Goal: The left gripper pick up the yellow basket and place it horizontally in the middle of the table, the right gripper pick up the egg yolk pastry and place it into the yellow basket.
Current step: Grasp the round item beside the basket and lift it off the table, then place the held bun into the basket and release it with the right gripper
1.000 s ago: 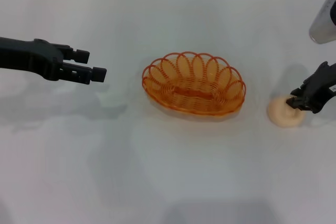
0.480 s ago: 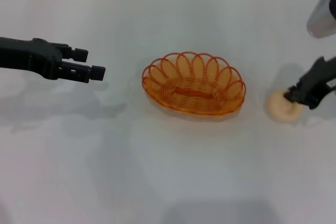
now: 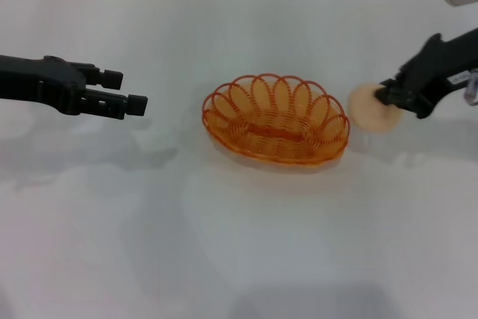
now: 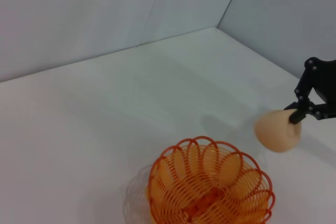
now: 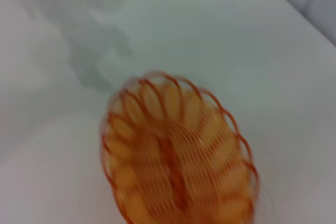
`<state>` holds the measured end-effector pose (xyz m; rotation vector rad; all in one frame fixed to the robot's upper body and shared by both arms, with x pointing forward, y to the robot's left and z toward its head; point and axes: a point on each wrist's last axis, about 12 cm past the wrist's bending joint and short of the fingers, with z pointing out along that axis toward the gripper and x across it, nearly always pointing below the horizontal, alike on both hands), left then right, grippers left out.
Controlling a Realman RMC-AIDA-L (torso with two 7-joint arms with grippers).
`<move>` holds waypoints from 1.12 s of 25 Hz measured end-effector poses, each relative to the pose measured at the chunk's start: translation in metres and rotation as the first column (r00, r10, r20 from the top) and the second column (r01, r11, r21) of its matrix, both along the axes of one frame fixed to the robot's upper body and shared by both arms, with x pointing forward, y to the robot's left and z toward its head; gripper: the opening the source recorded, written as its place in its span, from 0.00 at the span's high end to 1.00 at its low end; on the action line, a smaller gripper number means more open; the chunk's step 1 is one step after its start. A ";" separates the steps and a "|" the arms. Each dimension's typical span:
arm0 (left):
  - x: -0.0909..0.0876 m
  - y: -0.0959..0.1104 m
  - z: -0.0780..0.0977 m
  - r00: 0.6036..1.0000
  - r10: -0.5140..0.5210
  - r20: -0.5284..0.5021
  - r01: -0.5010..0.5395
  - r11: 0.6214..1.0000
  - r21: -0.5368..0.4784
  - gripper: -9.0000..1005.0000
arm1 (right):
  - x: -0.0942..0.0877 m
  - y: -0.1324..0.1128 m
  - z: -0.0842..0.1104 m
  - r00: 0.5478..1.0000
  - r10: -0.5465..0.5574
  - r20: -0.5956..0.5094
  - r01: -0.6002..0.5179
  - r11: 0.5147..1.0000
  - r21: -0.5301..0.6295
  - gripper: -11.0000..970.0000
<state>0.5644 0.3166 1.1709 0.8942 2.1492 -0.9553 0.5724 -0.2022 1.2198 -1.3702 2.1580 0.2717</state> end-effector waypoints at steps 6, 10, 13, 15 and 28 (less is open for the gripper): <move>0.000 0.000 0.000 1.000 0.005 0.003 -0.005 1.000 0.000 0.13 | -0.003 0.021 0.002 0.995 0.099 0.034 -0.101 0.992 0.073 0.96; 0.001 0.001 0.000 1.000 0.007 0.007 -0.007 1.000 0.001 0.13 | -0.002 0.036 -0.004 0.988 0.138 0.066 -0.143 0.987 0.072 0.96; 0.001 0.000 0.000 1.000 0.007 0.008 -0.007 1.000 0.001 0.13 | 0.000 0.044 -0.010 0.985 0.152 0.088 -0.158 0.984 0.078 0.96; 0.001 0.000 0.000 1.000 0.007 0.009 -0.007 1.000 0.001 0.13 | 0.002 0.047 -0.012 0.983 0.155 0.103 -0.164 0.983 0.084 0.96; 0.003 0.001 0.000 1.000 0.016 0.015 -0.016 1.000 0.004 0.13 | 0.008 0.071 -0.030 0.972 0.188 0.141 -0.202 0.975 0.090 0.96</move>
